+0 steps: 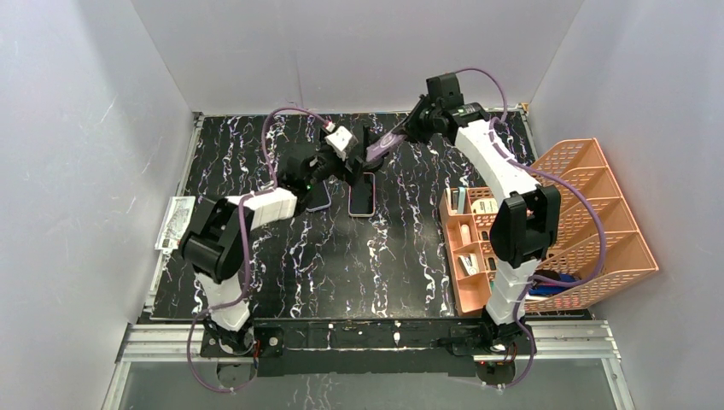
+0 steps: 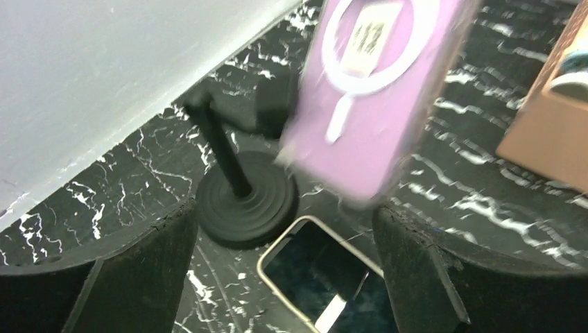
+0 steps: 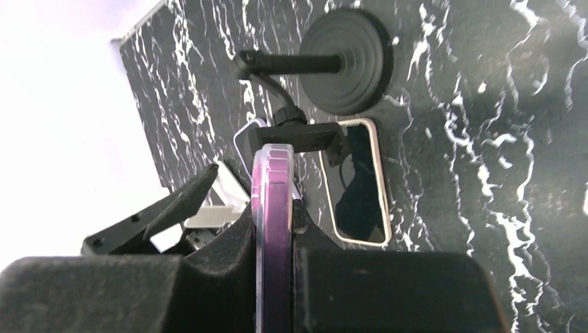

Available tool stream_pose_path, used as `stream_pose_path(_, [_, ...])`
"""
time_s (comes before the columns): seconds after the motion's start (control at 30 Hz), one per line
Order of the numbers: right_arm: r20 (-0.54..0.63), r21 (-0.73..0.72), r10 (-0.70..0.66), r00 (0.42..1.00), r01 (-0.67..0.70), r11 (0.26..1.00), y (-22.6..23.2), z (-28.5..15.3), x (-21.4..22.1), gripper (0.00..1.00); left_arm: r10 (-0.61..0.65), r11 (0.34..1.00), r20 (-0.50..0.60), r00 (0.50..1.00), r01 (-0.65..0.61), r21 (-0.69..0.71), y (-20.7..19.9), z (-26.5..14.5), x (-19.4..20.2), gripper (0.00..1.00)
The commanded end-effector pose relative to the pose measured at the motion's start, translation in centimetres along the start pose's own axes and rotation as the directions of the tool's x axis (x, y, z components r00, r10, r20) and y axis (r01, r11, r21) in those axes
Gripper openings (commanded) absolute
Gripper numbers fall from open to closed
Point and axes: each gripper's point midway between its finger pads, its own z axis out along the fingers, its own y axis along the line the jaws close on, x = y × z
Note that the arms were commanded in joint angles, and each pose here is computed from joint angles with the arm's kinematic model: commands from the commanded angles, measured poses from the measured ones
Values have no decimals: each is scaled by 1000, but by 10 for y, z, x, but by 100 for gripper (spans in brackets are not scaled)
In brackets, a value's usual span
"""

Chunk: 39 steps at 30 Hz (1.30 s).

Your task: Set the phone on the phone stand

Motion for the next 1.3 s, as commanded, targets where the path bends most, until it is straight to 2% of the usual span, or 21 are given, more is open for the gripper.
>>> stream_pose_path(0.0, [-42, 166, -35, 998, 42, 985, -48, -27, -13, 1, 46, 993, 59, 997, -39, -108, 90, 7, -9, 92])
stream_pose_path(0.23, [-53, 131, 21, 998, -14, 991, -52, -27, -28, 1, 51, 999, 78, 996, -51, -12, 115, 37, 12, 92])
stream_pose_path(0.43, [-92, 83, -19, 996, 26, 996, -37, -28, -33, 1, 7, 997, 93, 996, -14, 80, 104, 64, 32, 92])
stream_pose_path(0.6, [-127, 84, -64, 990, 75, 994, -28, -42, -35, 1, 13, 984, 119, 993, -34, 175, 82, 79, 36, 92])
stream_pose_path(0.73, [-204, 115, -46, 978, 71, 991, -34, -52, -20, 1, 12, 978, 128, 992, -38, 204, 79, 87, 41, 93])
stream_pose_path(0.93, [-368, 184, 52, 928, 18, 983, -58, -60, 28, 1, -55, 968, 142, 988, 18, 251, 68, 104, 49, 93])
stream_pose_path(1.27, [-337, 223, 41, 941, 37, 974, -73, -65, 37, 1, -118, 940, 111, 987, 75, 333, 34, 122, 78, 90])
